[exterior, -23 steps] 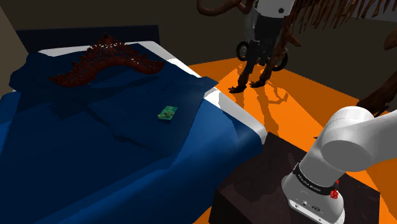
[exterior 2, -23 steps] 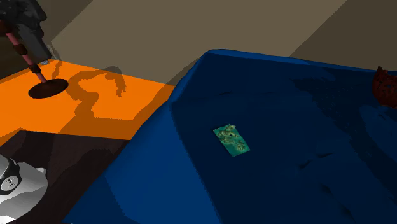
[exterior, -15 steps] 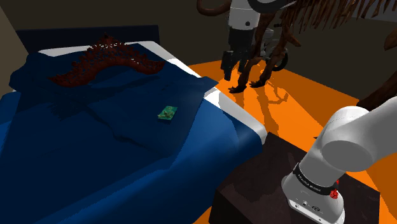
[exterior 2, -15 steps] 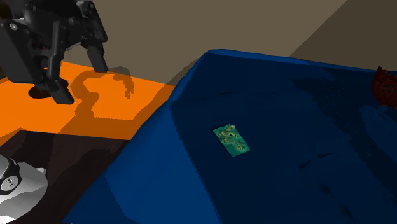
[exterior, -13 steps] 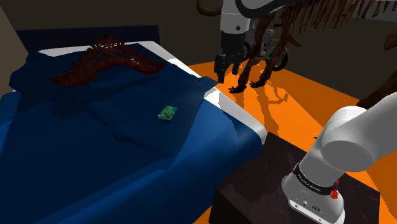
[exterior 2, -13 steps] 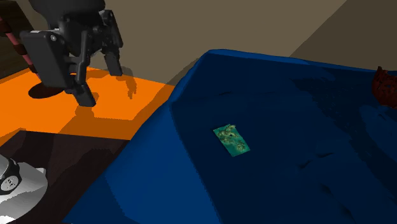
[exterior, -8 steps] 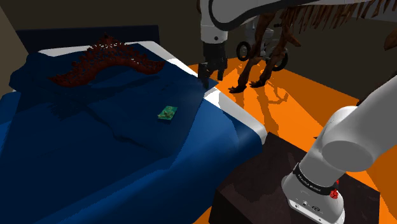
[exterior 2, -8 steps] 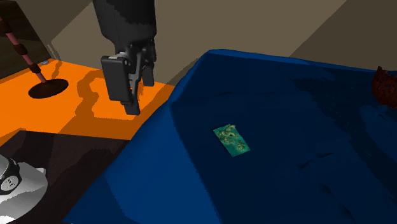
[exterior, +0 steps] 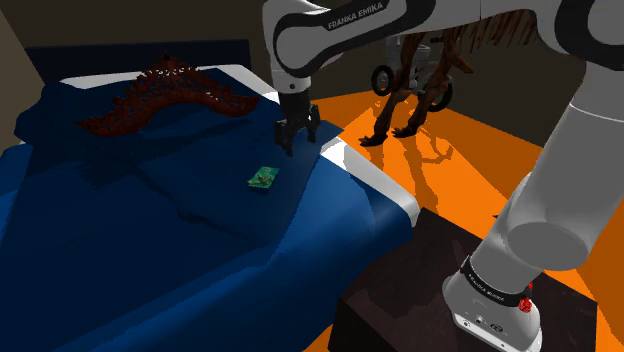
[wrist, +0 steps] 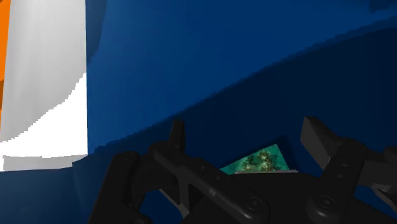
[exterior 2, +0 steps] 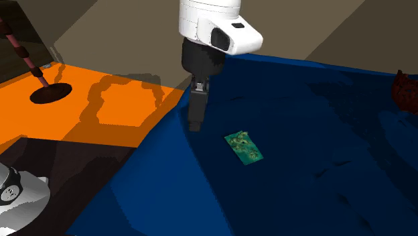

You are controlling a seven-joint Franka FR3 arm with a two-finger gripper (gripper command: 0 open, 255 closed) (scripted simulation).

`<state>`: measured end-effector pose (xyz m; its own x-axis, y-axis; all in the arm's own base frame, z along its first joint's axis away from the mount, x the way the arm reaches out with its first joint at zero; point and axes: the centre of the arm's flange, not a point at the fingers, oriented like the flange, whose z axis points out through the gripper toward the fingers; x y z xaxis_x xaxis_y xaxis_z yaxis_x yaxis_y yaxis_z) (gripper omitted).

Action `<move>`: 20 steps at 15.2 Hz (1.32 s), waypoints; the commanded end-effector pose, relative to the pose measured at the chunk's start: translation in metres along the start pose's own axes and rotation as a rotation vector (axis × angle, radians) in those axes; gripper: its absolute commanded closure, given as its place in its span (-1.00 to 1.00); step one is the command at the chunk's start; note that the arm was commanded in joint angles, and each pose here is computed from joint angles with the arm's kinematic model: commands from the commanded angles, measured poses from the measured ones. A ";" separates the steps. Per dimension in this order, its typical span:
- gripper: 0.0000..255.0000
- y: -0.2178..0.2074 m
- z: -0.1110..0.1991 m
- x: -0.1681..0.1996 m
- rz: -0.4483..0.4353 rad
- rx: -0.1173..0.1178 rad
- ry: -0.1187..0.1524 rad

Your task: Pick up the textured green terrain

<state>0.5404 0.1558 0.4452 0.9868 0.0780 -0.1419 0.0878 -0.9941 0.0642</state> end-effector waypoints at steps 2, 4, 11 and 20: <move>-1.00 -0.017 0.023 0.034 -0.009 -0.005 -0.027; -1.00 -0.029 0.037 0.056 -0.016 -0.008 -0.045; -1.00 -0.062 0.084 0.117 -0.034 -0.017 -0.094; 1.00 -0.064 0.119 0.122 -0.034 -0.017 -0.094</move>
<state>0.6389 0.2198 0.3073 0.9660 0.1033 -0.2369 0.1240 -0.9895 0.0745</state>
